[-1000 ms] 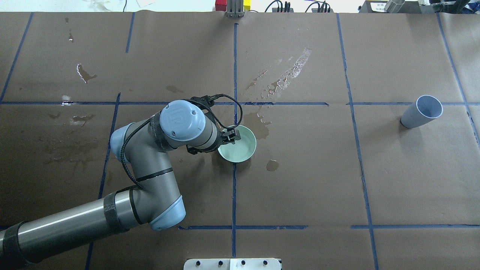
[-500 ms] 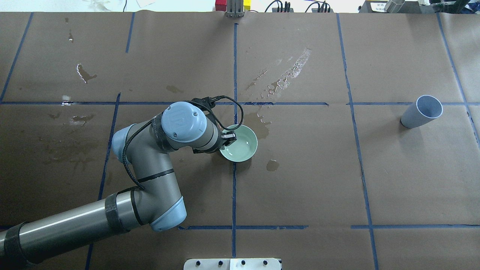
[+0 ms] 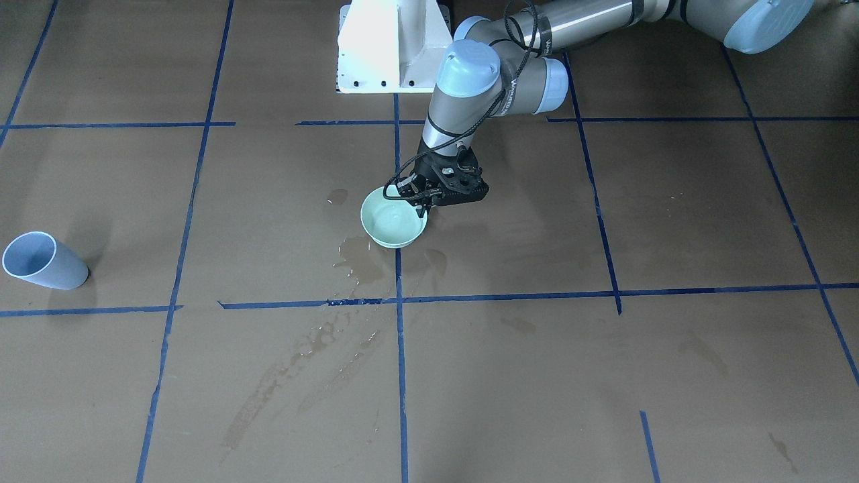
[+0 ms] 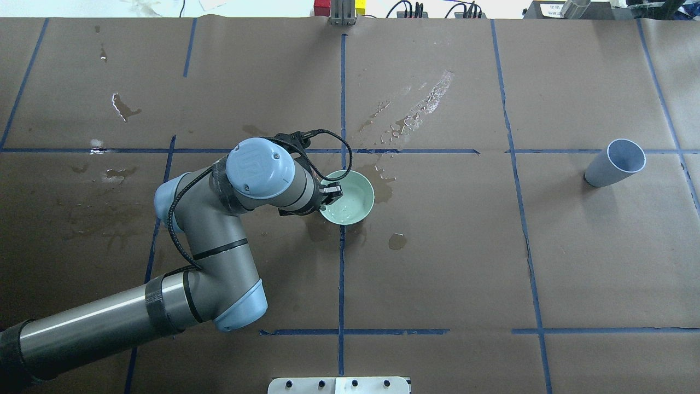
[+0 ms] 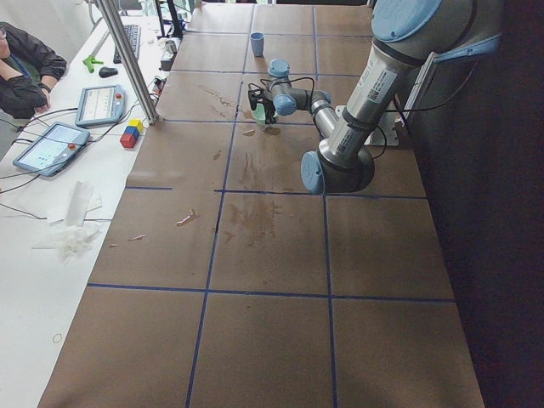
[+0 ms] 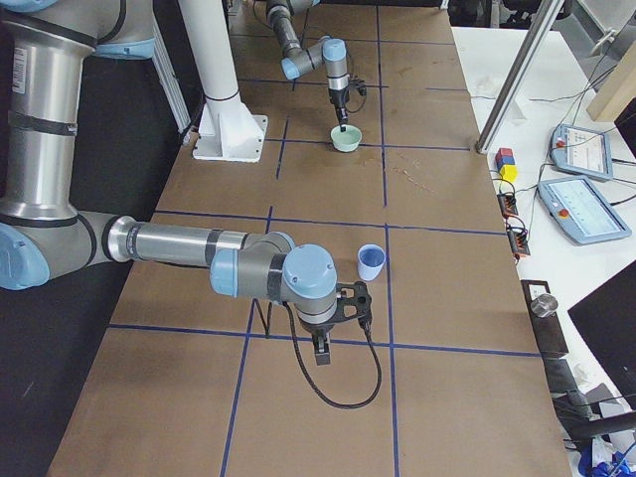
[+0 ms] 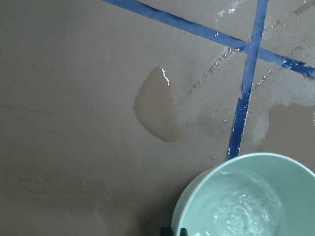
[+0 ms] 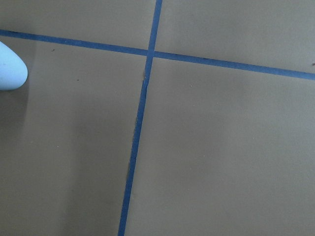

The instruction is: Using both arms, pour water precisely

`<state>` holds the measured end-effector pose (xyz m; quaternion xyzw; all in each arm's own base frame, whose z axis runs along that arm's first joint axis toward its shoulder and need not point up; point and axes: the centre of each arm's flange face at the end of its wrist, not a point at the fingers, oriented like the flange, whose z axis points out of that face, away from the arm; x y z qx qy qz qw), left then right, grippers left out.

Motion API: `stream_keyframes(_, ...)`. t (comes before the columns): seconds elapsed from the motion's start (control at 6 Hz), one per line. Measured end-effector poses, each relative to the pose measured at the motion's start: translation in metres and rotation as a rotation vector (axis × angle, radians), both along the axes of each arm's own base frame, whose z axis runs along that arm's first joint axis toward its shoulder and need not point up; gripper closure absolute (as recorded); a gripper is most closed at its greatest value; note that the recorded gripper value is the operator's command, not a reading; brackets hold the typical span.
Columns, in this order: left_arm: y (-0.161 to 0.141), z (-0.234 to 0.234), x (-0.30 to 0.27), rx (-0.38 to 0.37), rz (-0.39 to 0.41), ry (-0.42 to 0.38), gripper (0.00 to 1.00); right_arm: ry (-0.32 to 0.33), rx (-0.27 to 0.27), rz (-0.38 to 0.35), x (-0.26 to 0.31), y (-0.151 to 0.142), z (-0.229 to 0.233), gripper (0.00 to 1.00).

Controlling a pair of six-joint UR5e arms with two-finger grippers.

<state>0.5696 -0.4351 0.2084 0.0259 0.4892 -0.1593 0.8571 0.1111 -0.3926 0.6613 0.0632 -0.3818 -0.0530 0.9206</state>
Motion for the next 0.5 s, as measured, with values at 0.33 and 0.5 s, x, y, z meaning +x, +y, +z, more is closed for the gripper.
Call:
stream_keyframes(0.33, 0.001, 0.009, -0.052, 0.062, 0.006, 0.017, 1.0, -0.001, 0.001, 0.0, 0.0, 0.0, 0.0, 0.0)
stream_keyframes(0.5, -0.002, 0.024, -0.088, 0.095, 0.037, 0.015, 1.0, -0.001, 0.0, 0.0, 0.0, 0.001, 0.001, 0.0)
